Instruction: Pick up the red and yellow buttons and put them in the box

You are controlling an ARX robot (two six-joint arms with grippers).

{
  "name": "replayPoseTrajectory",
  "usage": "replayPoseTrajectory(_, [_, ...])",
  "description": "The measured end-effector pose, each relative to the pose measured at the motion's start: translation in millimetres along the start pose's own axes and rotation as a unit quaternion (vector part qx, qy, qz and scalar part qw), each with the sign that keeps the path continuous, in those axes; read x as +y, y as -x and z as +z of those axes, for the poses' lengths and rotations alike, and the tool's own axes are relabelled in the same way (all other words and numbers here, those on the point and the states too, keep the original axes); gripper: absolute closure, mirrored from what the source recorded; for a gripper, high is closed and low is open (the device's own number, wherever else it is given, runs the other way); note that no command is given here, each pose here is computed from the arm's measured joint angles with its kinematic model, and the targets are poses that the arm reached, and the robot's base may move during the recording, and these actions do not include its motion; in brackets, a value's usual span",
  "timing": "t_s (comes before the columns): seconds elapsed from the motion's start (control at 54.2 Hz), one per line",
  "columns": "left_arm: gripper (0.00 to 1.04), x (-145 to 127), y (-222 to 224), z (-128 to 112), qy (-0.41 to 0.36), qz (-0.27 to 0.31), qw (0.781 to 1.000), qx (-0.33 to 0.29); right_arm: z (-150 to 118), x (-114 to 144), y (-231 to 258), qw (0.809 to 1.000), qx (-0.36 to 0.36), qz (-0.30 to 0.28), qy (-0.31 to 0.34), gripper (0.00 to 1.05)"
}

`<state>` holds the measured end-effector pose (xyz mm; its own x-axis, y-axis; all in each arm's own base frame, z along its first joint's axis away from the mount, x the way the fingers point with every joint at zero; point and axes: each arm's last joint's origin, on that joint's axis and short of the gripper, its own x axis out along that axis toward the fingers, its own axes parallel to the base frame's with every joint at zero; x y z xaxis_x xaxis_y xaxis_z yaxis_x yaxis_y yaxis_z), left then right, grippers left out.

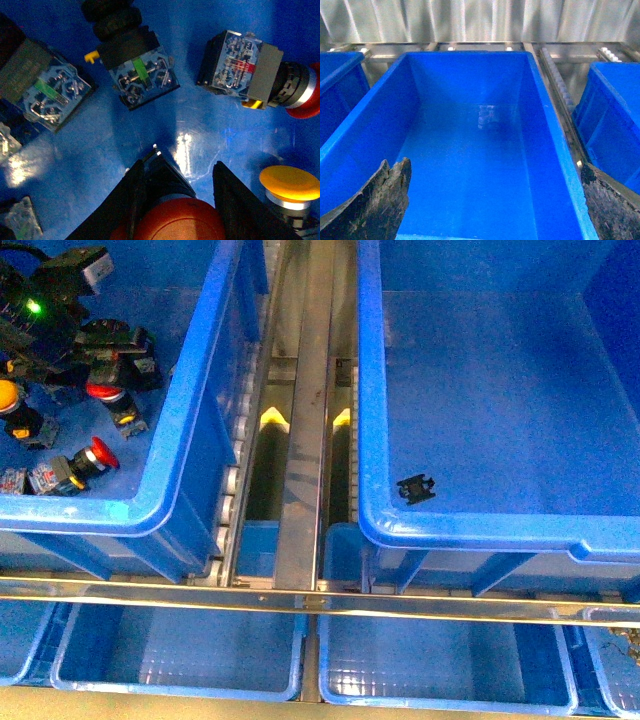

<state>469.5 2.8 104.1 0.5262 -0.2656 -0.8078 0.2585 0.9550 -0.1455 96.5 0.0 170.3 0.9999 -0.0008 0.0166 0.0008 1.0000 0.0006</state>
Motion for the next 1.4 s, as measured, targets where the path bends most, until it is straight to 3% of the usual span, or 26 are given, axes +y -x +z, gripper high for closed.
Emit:
replayPoseTrajectory(0.111, [0.72, 0, 17, 10, 0.069, -0.044, 0.996, -0.028, 0, 0, 0, 1.000, 0.000, 0.000, 0.000, 0.06])
replayPoseTrajectory(0.295, [0.72, -13, 84, 33, 0.170, -0.095, 0.978, -0.078, 0, 0, 0, 1.000, 0.000, 0.000, 0.000, 0.06])
replayPoseTrajectory(0.479, [0.72, -28, 107, 20, 0.225, -0.126, 0.963, -0.079, 0, 0, 0, 1.000, 0.000, 0.000, 0.000, 0.06])
replayPoseTrajectory(0.848, [0.72, -76, 145, -11, 0.263, -0.172, 0.947, -0.073, 0, 0, 0, 1.000, 0.000, 0.000, 0.000, 0.06])
replayPoseTrajectory(1.07, [0.72, -103, 171, -7, 0.266, -0.213, 0.936, -0.091, 0, 0, 0, 1.000, 0.000, 0.000, 0.000, 0.06])
replayPoseTrajectory(1.162, [0.72, -124, 162, -2, 0.267, -0.240, 0.930, -0.084, 0, 0, 0, 1.000, 0.000, 0.000, 0.000, 0.06])
replayPoseTrajectory(1.272, [0.72, -173, 140, 10, 0.256, -0.279, 0.924, -0.050, 0, 0, 0, 1.000, 0.000, 0.000, 0.000, 0.06])
replayPoseTrajectory(1.402, [0.72, -229, 121, 4, 0.246, -0.326, 0.913, 0.000, 0, 0, 0, 1.000, 0.000, 0.000, 0.000, 0.06])
